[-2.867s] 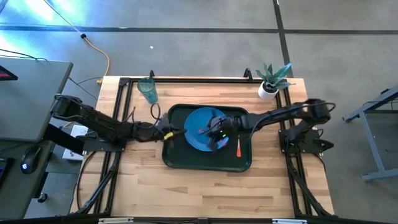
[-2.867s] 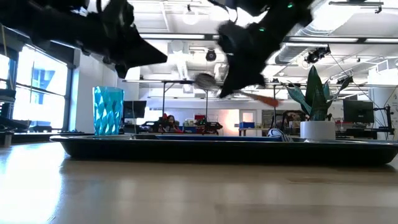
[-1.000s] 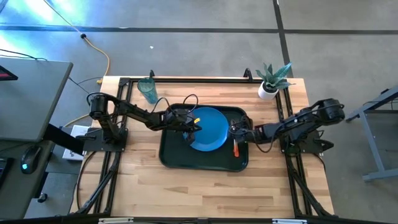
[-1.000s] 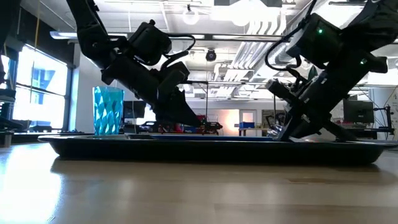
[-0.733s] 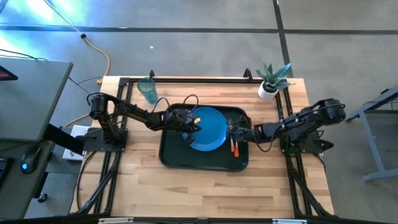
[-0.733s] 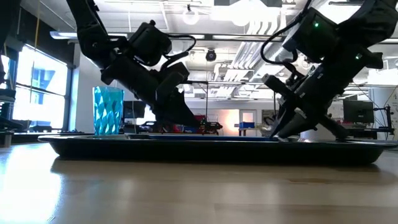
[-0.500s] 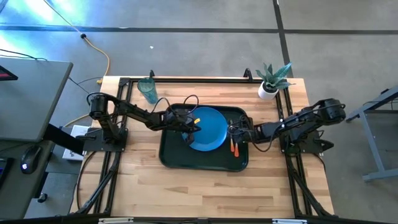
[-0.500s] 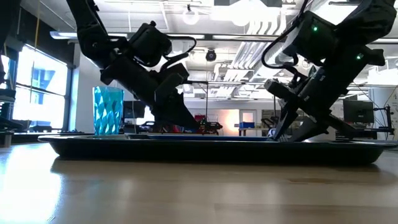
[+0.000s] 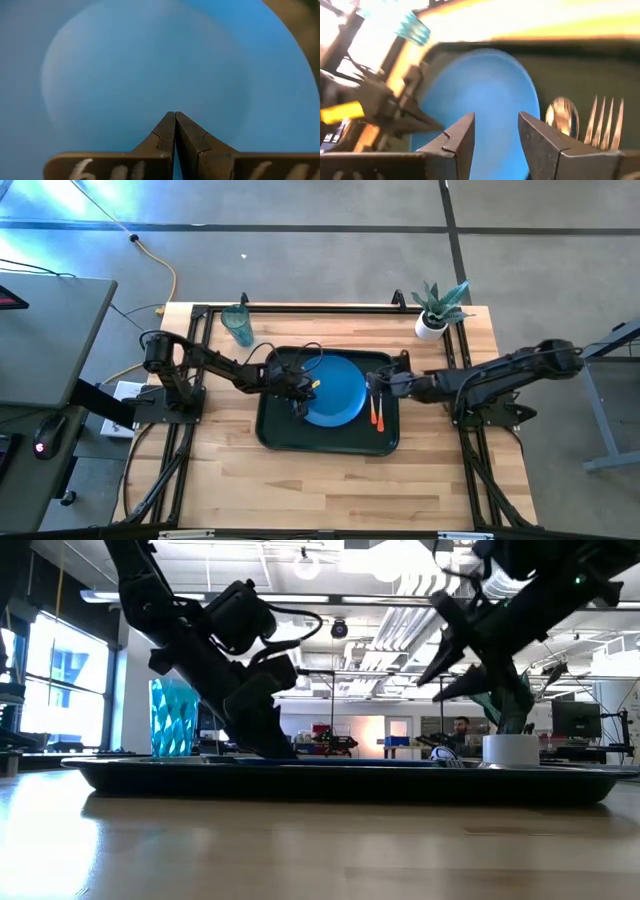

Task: Pick and place plate/cup/fork/spoon on tray
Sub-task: Adjust the blue plate on the serving tray, then put the blue cup on the serving tray to the top left of the blue plate

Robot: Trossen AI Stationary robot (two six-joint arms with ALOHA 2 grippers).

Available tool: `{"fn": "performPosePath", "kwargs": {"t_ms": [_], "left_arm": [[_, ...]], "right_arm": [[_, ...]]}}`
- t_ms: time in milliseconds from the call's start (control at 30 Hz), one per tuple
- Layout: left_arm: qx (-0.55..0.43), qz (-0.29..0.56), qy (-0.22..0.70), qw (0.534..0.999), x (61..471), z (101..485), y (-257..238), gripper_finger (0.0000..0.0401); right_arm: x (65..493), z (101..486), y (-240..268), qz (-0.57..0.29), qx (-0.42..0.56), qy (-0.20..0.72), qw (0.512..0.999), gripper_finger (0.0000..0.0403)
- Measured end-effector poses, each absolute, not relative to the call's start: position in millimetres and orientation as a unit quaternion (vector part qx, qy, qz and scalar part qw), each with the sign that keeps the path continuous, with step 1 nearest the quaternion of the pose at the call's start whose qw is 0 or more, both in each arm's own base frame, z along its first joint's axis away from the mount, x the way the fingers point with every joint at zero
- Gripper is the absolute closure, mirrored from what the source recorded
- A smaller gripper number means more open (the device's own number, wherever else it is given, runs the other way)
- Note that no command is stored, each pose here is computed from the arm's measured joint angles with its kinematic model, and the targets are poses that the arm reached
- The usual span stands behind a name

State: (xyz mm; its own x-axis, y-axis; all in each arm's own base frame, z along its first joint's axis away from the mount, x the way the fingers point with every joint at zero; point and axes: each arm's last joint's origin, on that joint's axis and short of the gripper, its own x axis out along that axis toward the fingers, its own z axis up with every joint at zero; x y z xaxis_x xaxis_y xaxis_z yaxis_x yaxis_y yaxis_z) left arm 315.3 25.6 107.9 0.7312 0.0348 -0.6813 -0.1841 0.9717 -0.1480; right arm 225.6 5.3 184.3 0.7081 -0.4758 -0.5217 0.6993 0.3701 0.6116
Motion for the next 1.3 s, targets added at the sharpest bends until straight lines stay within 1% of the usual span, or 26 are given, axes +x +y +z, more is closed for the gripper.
{"fn": "performPosePath", "kwargs": {"t_ms": [133, 300, 433, 567, 667, 767, 833, 967, 1167, 1300], "left_arm": [[-0.097, 0.043, 0.355, 0.929, 317, 109, 15, 0.0401], [-0.088, 0.027, 0.328, 0.94, 321, 114, 8, 0.0401], [-0.081, 0.022, 0.32, 0.944, 321, 120, 6, 0.04], [-0.09, 0.034, 0.309, 0.946, 308, 153, 13, 0.04], [-0.061, 0.042, 0.306, 0.949, 289, 186, 20, 0.04], [-0.047, 0.081, 0.284, 0.954, 264, 220, 28, 0.04], [-0.03, 0.111, 0.276, 0.954, 248, 235, 35, 0.0397], [-0.009, 0.183, 0.27, 0.945, 225, 252, 50, 0.037], [-0.035, 0.259, 0.279, 0.924, 207, 253, 86, 0.03], [-0.048, 0.307, 0.292, 0.905, 199, 255, 111, 0.026]], "right_arm": [[221, 194, 4, -0.363, 0.4, 0.112, 0.834, 0.0261], [222, 193, 3, -0.372, 0.369, 0.113, 0.844, 0.0261], [227, 194, 3, -0.357, 0.353, 0.107, 0.858, 0.0261], [232, 202, 5, -0.32, 0.324, 0.093, 0.886, 0.0261], [235, 208, 4, -0.295, 0.297, 0.082, 0.904, 0.0261], [237, 211, 2, -0.281, 0.269, 0.084, 0.917, 0.0261], [237, 210, 1, -0.272, 0.259, 0.092, 0.922, 0.0261], [237, 209, 0, -0.259, 0.235, 0.11, 0.93, 0.0261], [237, 209, -2, -0.265, 0.181, 0.123, 0.939, 0.0261], [237, 209, -8, -0.263, 0.163, 0.131, 0.942, 0.0261]]}}
